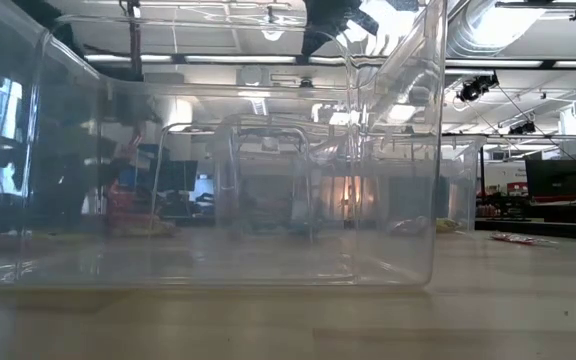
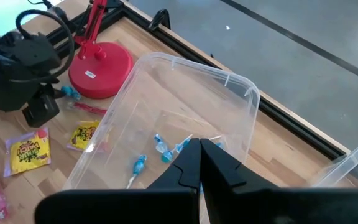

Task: Sort candy
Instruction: Put the blue lollipop into the top left transparent bin, then put the yellow candy into the top right transparent bin

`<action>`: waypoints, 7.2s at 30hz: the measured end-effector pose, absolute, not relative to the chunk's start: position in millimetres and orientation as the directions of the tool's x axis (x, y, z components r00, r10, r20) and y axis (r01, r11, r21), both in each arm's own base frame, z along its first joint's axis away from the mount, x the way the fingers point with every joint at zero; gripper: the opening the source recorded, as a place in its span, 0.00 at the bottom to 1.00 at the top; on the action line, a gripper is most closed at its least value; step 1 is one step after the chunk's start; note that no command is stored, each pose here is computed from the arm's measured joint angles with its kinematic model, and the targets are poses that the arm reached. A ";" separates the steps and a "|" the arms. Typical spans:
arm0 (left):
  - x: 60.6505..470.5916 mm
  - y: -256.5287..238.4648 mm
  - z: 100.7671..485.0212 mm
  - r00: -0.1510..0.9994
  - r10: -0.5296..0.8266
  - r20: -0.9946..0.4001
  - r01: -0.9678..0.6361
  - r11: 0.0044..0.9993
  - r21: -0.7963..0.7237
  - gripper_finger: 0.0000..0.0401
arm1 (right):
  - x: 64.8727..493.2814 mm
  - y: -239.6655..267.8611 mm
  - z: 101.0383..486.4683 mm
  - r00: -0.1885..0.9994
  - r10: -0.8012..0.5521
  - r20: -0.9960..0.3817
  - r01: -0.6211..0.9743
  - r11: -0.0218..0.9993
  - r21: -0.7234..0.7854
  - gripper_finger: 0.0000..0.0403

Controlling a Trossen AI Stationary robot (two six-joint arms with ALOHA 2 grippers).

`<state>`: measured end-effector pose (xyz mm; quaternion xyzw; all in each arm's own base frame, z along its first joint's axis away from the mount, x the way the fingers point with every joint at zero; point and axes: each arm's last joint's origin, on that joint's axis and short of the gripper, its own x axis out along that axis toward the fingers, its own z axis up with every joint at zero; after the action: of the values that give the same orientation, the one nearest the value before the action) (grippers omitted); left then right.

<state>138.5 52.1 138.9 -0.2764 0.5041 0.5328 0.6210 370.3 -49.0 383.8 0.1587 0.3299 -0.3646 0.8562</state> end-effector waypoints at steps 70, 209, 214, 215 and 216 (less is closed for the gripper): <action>267.6 71.8 278.8 0.912 0.279 -0.300 -0.377 0.858 -0.349 0.67 | 324.8 -19.8 429.1 0.610 -0.494 -0.620 0.689 0.717 0.106 0.00; 265.5 15.4 344.1 0.898 0.338 -0.282 -0.401 0.893 -0.205 0.01 | 386.8 -14.5 399.9 0.748 -0.331 -0.576 0.596 0.717 0.362 0.54; 265.3 12.6 343.7 0.900 0.329 -0.287 -0.391 0.900 -0.194 0.01 | 390.0 -14.9 399.2 0.756 -0.331 -0.564 0.580 0.737 0.346 0.53; 265.2 12.6 343.6 0.899 0.329 -0.288 -0.391 0.900 -0.193 0.01 | 390.4 -14.4 399.7 0.761 -0.330 -0.559 0.574 0.744 0.342 0.53; 265.2 12.4 343.5 0.900 0.327 -0.289 -0.390 0.900 -0.194 0.02 | 390.1 -13.9 401.1 0.766 -0.329 -0.552 0.569 0.748 0.343 0.53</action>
<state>265.2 12.4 343.5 -0.1243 0.1256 0.1854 0.9666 390.1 -13.9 401.1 0.2543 0.2352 -0.2481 0.9047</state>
